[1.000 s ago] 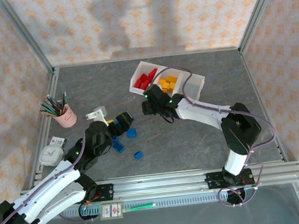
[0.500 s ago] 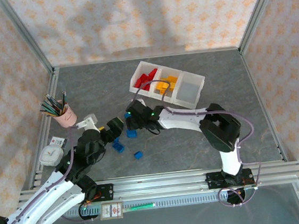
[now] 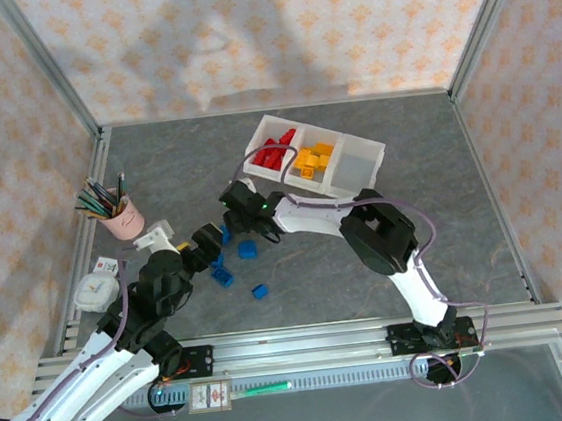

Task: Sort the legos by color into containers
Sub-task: Pick up the lego from the center of the table, then place the lego in the container.

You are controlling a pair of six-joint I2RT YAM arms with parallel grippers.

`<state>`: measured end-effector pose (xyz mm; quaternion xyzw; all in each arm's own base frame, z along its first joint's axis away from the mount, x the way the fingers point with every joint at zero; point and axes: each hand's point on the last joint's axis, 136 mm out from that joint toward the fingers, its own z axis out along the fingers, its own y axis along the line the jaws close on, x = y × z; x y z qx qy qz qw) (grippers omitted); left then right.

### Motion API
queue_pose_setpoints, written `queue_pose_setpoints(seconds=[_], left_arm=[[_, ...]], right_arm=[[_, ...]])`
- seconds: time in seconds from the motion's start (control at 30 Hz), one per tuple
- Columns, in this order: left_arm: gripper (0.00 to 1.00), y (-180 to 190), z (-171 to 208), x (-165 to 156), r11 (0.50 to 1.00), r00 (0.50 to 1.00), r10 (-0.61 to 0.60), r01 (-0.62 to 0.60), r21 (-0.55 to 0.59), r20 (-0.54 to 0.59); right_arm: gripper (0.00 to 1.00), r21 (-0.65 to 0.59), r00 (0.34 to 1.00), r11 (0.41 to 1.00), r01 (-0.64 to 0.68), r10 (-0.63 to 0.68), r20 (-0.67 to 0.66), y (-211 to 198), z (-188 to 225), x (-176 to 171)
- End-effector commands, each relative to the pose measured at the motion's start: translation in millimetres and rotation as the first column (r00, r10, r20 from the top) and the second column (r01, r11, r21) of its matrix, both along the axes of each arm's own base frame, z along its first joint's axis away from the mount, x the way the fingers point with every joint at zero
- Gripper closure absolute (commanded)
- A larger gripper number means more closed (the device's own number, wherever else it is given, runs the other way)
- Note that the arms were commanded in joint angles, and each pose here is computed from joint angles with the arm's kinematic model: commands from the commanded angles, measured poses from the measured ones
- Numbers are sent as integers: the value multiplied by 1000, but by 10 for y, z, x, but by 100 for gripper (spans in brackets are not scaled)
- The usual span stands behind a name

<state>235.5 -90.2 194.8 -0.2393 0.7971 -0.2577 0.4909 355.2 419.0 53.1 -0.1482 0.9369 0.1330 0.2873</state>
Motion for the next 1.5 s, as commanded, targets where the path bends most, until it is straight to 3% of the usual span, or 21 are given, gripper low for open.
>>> queue_pose_setpoints(seconds=[0.0,0.2,0.47,0.77,1.17,1.47], left_arm=[[1,85,-98,-1,999,999,37,-37,25,-19],[1,69,-87,16,999,999,34,-34,28,-19],[1,50,-58,29,999,1000,28,-28,22,-11],[1,-129,40,80,999,999,-39,39,-20,2],[1,-555,44,247,981,982,-186,186,-48,-9],[1,-968,-2,393,954,954,-299,298,-44,-31]], right_arm=[[37,-45,1000,999,10,-9,22,-36,-36,128],[47,-47,1000,999,-9,9,8,39,-116,232],[68,-53,1000,999,-7,8,20,40,-23,273],[71,50,1000,998,23,-24,14,-224,503,219],[70,50,961,964,261,-264,82,-1462,1018,159],[67,20,859,868,496,-494,134,-2602,1071,387]])
